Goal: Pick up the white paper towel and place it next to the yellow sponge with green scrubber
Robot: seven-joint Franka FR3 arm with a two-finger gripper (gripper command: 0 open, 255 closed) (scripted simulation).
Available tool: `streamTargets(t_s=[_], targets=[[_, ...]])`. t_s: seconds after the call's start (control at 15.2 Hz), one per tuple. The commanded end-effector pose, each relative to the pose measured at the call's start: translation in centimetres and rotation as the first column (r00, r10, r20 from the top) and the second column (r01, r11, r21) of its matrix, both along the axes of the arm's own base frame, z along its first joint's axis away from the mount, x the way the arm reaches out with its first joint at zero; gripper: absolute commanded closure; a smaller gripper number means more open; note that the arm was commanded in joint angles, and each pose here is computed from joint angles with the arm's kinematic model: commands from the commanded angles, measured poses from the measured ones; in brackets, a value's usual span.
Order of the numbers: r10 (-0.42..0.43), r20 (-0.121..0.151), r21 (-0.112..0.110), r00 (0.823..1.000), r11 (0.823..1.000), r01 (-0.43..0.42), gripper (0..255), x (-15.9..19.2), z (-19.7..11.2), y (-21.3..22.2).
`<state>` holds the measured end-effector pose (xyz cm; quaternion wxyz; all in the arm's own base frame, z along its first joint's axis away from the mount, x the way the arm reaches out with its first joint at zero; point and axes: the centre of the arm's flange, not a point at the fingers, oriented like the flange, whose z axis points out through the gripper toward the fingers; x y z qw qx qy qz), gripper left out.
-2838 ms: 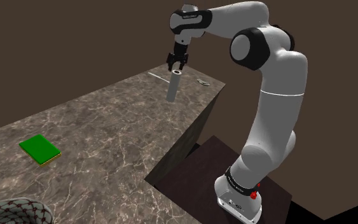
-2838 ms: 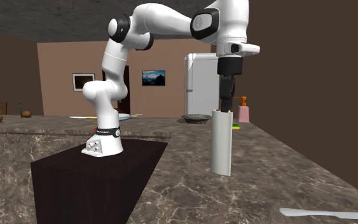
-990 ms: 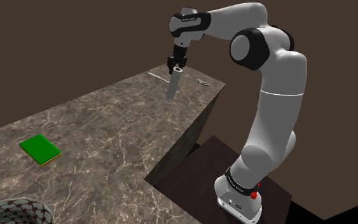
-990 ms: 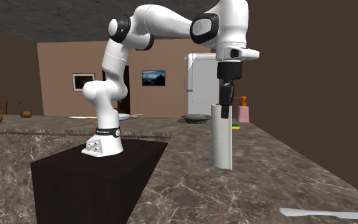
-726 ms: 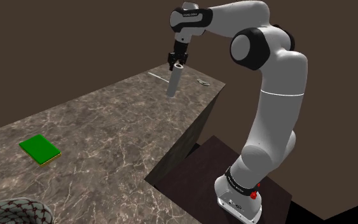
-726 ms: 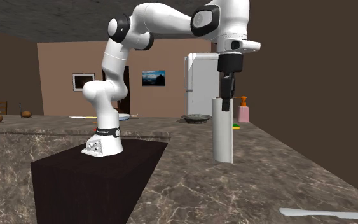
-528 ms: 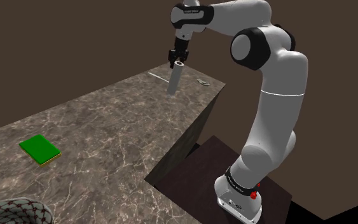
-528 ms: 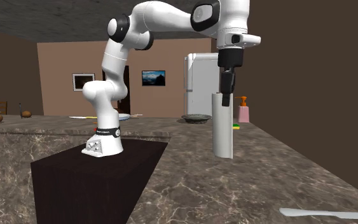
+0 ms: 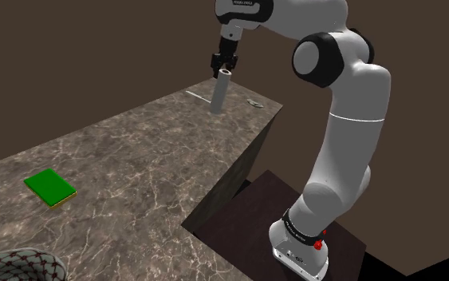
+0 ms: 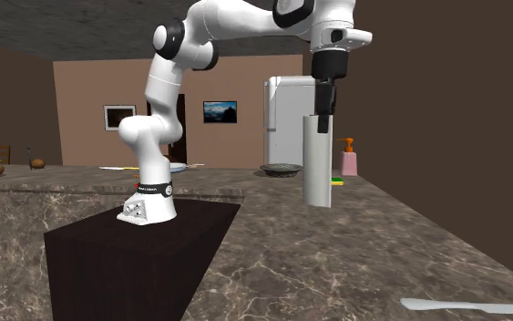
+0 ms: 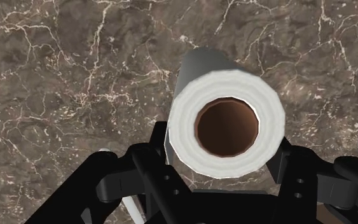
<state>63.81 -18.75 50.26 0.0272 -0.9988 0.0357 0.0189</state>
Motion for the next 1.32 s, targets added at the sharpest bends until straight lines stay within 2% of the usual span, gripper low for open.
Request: streamTargets(t_s=[0.0, 1.25], targets=[[0.0, 0.0, 0.0, 1.0, 1.0, 0.0, 255, -0.6, 0.8, 2.2], [0.0, 0.0, 0.0, 1.0, 1.0, 0.0, 255, -6.7, 8.6, 25.3]])
